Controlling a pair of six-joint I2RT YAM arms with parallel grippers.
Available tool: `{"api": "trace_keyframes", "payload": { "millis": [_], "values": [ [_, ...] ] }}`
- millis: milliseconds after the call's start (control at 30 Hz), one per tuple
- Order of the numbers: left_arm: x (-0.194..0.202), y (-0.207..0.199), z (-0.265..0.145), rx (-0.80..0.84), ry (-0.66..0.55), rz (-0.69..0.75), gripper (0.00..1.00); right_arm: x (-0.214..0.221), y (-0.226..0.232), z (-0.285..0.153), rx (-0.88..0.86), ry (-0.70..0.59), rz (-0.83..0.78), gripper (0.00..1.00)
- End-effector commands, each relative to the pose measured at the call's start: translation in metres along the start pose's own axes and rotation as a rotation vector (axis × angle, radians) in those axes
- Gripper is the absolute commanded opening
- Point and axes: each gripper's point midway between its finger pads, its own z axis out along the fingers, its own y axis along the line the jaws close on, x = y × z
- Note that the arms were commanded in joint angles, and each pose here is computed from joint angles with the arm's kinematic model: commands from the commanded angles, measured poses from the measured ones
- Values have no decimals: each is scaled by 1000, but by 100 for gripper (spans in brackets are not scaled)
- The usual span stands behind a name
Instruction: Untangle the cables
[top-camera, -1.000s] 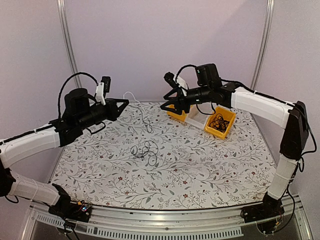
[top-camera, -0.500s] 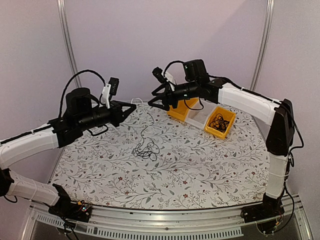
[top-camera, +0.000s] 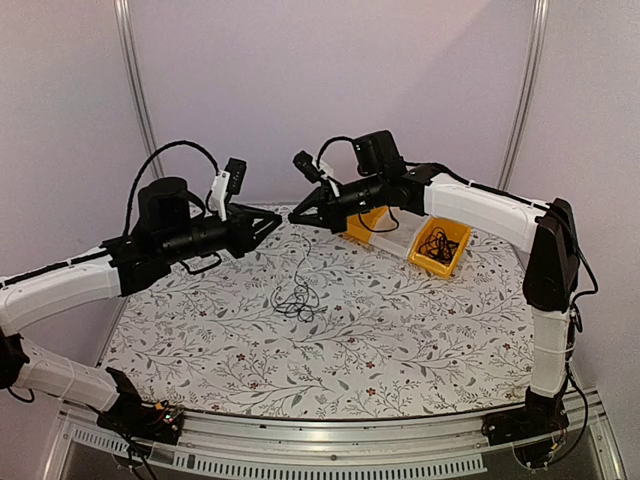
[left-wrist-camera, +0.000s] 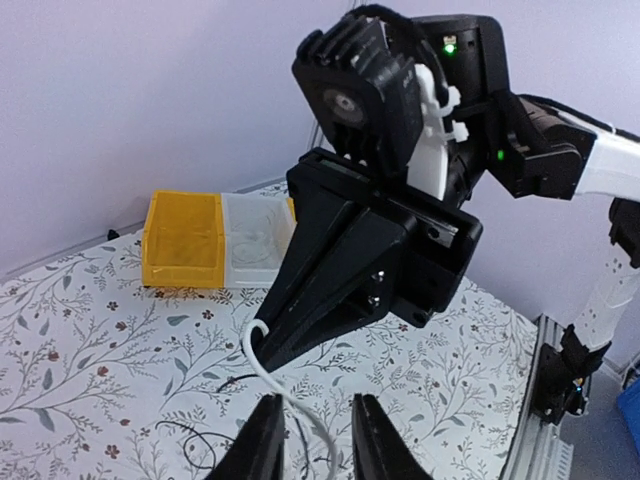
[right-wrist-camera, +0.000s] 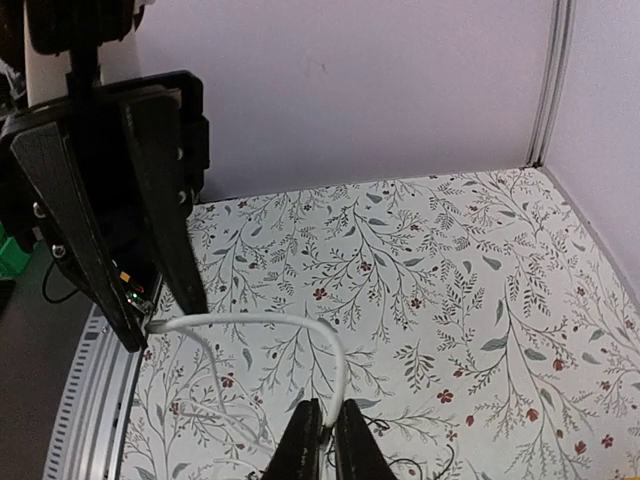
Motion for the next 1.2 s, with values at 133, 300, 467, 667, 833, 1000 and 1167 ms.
{"api": "trace_keyframes", "payload": {
  "millis": [133,300,467,667,833,1000,1167],
  "values": [
    [18,29,22,-125,-52,5,42,-35,14,-13,-38,-76,19,0],
    [47,52,46,-178,-82,-52,41,-51,24,-23,-51,-111,28,0],
    [80,69,83,-161,-115,-128,35,-67,42,-34,-122,-147,45,0],
    [147,89,121,-185,-12,-260,4,-117,54,-79,-71,-218,-69,0],
    [176,102,106,-248,17,-311,0,-170,36,-154,53,-321,-143,0],
    [176,103,99,-259,38,-296,0,-172,2,-201,225,-332,-169,0],
    [183,111,91,-316,87,-273,0,-165,-27,-247,337,-350,-157,0]
  ]
}}
